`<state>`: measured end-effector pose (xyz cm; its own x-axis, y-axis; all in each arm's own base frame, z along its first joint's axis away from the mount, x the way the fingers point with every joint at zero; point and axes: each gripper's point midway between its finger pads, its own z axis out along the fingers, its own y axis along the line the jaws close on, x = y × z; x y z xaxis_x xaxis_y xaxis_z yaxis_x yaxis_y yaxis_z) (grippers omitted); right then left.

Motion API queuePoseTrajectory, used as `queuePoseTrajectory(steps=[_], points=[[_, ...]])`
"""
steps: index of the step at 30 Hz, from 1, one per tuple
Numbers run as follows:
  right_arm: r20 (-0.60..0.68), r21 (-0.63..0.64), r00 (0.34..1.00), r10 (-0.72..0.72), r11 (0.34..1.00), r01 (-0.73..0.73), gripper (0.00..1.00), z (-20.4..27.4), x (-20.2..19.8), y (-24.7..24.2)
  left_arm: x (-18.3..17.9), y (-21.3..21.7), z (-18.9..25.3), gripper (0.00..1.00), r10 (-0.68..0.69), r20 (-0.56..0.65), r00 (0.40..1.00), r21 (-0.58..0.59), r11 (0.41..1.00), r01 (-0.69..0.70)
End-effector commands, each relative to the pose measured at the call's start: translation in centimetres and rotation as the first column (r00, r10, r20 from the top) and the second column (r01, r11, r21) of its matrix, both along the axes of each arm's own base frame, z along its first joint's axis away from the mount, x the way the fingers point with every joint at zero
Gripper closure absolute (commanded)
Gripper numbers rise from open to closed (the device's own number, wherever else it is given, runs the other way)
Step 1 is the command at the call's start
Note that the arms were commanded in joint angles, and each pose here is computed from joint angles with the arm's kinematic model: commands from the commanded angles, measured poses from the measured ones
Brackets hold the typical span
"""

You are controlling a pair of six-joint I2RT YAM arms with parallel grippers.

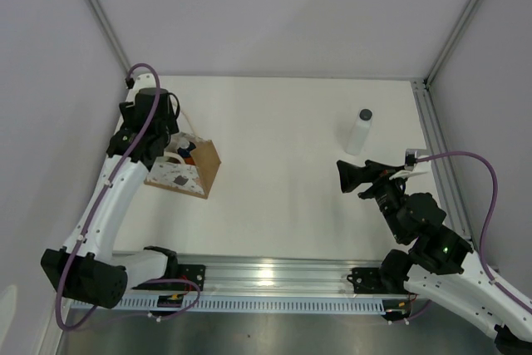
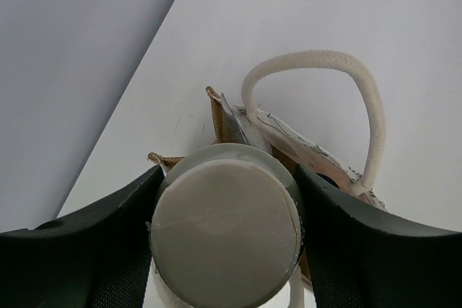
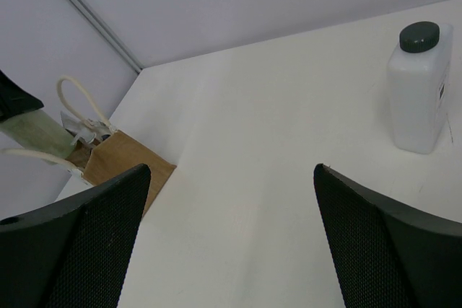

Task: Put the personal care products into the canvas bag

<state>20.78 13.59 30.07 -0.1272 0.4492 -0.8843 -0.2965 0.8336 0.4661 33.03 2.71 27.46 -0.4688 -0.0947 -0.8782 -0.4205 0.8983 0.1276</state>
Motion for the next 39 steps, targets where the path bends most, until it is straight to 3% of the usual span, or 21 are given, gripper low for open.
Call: queuePoseTrajectory(steps=[1, 8, 20, 28, 35, 37, 39], points=[[0.018, 0.043, 1.0, 0.004, 0.999, -0.005, 0.01, 1.3, -0.2, -0.1, 1.9, 0.6, 3.4, 1.0, 0.01, 0.162, 0.987, -0.018, 1.0, -0.007], [0.018, 0.043, 1.0, 0.007, 0.999, -0.008, 0.01, 1.3, -0.2, 0.0, 2.7, 1.0, 1.7, 0.99, 0.0, 0.131, 0.991, 0.008, 1.0, -0.001], [0.017, 0.043, 1.0, 0.009, 0.999, -0.009, 0.01, 1.3, -0.2, 0.0, 2.7, 1.2, 3.0, 1.0, -0.039, 0.255, 0.966, -0.029, 0.998, 0.048], [0.017, 0.042, 1.0, 0.005, 0.999, -0.006, 0.01, 1.3, -0.2, 0.0, 2.8, 2.6, -2.2, 1.0, -0.013, 0.127, 0.992, 0.05, 0.999, 0.006], [0.018, 0.043, 1.0, 0.007, 0.999, -0.008, 0.01, 1.4, -0.2, -0.1, 3.4, 2.2, -3.1, 0.99, -0.054, 0.114, 0.992, 0.066, 0.997, 0.047], [0.018, 0.043, 1.0, 0.005, 0.999, -0.006, 0.01, 1.4, -0.2, -0.1, 3.2, 2.8, -3.9, 0.91, -0.026, 0.089, 0.996, 0.086, 0.996, 0.019], [0.018, 0.043, 1.0, 0.005, 0.999, -0.006, 0.01, 1.4, -0.2, -0.1, 3.3, 3.2, -4.2, 0.9, -0.016, 0.074, 0.997, 0.105, 0.994, 0.008]])
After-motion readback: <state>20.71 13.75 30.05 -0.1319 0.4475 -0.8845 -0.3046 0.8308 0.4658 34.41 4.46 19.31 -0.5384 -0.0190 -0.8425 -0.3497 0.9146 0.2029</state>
